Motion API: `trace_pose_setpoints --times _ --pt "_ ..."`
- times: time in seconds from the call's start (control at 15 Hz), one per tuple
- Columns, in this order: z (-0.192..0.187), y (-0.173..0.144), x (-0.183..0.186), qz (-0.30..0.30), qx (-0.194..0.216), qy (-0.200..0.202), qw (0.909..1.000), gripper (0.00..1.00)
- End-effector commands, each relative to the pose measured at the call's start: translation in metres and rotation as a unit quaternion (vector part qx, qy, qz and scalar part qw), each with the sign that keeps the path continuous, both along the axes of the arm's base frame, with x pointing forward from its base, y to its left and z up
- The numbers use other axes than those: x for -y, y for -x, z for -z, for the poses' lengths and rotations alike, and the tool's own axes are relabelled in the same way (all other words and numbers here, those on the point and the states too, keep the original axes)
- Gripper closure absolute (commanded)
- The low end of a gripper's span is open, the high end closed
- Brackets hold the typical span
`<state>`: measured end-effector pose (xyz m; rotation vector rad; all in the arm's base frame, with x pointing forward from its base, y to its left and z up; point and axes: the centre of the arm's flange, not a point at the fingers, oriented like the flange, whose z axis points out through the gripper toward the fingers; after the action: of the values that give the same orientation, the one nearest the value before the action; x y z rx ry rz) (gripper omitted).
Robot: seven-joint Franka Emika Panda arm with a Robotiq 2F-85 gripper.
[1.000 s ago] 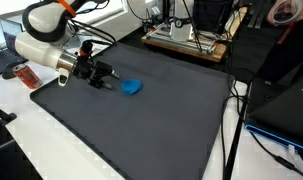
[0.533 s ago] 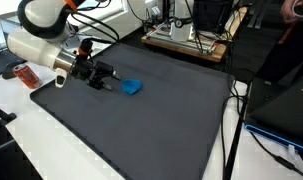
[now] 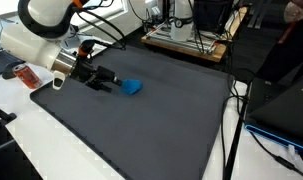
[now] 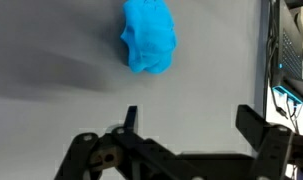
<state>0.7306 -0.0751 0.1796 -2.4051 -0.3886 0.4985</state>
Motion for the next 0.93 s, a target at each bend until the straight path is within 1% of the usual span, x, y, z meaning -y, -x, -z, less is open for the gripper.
trace_pose_setpoints --times 0.0,0.27,0.4,0.67,0.87 --pt "-0.012 -0.004 -0.002 0.02 0.001 0.063 0.9978 0.0" --pt "-0.02 0.0 -0.007 0.044 0.0 0.114 0.9925 0.0" --pt "-0.025 0.003 -0.011 0.058 -0.002 0.142 0.9882 0.0" --pt "-0.033 0.012 -0.019 0.079 -0.013 0.195 0.9775 0.0" --pt "-0.035 0.027 -0.023 0.095 -0.024 0.23 0.9682 0.0"
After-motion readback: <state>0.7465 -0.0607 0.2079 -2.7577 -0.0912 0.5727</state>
